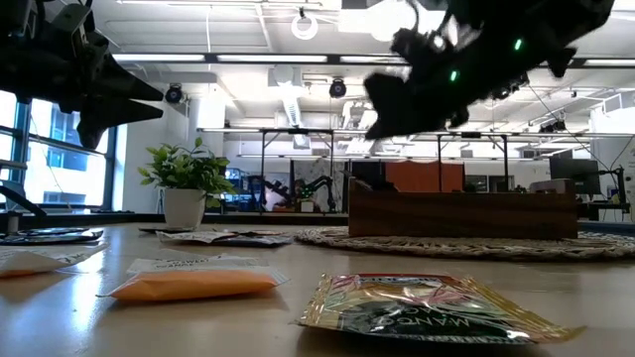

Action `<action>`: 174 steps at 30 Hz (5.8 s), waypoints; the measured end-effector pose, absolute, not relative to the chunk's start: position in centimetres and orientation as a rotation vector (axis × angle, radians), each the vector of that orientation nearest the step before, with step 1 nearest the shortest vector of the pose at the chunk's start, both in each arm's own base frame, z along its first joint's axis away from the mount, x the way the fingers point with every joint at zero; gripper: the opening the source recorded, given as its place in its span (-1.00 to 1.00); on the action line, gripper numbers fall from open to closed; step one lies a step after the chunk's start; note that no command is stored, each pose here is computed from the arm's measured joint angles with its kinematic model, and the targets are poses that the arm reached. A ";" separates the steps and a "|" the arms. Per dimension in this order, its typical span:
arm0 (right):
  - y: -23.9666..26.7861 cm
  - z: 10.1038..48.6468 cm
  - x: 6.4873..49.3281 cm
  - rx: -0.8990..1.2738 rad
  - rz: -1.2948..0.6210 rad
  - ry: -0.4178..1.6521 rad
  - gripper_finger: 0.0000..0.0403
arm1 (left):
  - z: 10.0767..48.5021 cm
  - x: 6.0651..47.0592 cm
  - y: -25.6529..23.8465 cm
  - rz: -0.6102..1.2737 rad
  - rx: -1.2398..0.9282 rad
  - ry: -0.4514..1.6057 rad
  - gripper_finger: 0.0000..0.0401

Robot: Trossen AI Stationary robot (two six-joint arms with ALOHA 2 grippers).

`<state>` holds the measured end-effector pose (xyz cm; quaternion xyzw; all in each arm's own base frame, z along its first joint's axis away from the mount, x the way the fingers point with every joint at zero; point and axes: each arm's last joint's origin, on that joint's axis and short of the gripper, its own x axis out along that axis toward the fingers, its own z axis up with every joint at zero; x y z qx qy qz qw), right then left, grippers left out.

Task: Pick & Place Tea
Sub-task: Adjust the wooden organizer, then put the violet tea bag into the left section of the wooden organizer

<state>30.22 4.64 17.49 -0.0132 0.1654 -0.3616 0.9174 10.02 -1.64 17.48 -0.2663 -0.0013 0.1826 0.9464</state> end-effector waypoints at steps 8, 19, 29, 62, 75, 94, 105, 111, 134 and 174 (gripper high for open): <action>3.8 18.4 29.7 0.092 -0.537 0.439 -0.97 | 17.5 10.0 -1.6 0.373 -0.542 -0.003 -0.31; 1.9 14.9 30.1 0.151 -0.508 0.637 -0.99 | 17.6 10.0 -1.6 0.378 -0.549 -0.019 -0.31; -1.3 14.9 30.2 0.147 -0.578 0.665 -0.99 | 17.6 10.0 -1.6 0.393 -0.549 -0.027 -0.31; 3.8 14.7 44.3 -0.053 -0.126 0.765 -0.16 | 17.6 10.0 -1.6 0.394 -0.548 -0.027 -0.31; 0.7 13.9 45.0 0.173 -0.135 0.958 -0.06 | 17.6 10.0 -1.6 0.389 -0.546 -0.025 -0.31; 0.5 11.2 45.1 0.157 -0.132 1.034 -0.95 | 17.7 10.0 -1.6 0.392 -0.547 -0.029 -0.31; 2.4 21.3 41.6 -0.066 -0.351 0.930 -0.96 | 17.6 10.0 -1.6 0.392 -0.545 -0.025 -0.31; 2.8 24.7 37.8 -0.362 -0.801 0.916 -0.97 | 17.6 10.0 -1.6 0.392 -0.544 -0.023 -0.31; 1.6 18.1 34.0 -0.451 -0.867 1.149 -0.94 | 17.6 10.0 -1.6 0.393 -0.548 -0.024 -0.31; 5.9 20.5 40.0 -0.078 -0.173 0.544 -0.41 | 20.8 8.5 -1.4 0.344 -0.403 0.377 -0.31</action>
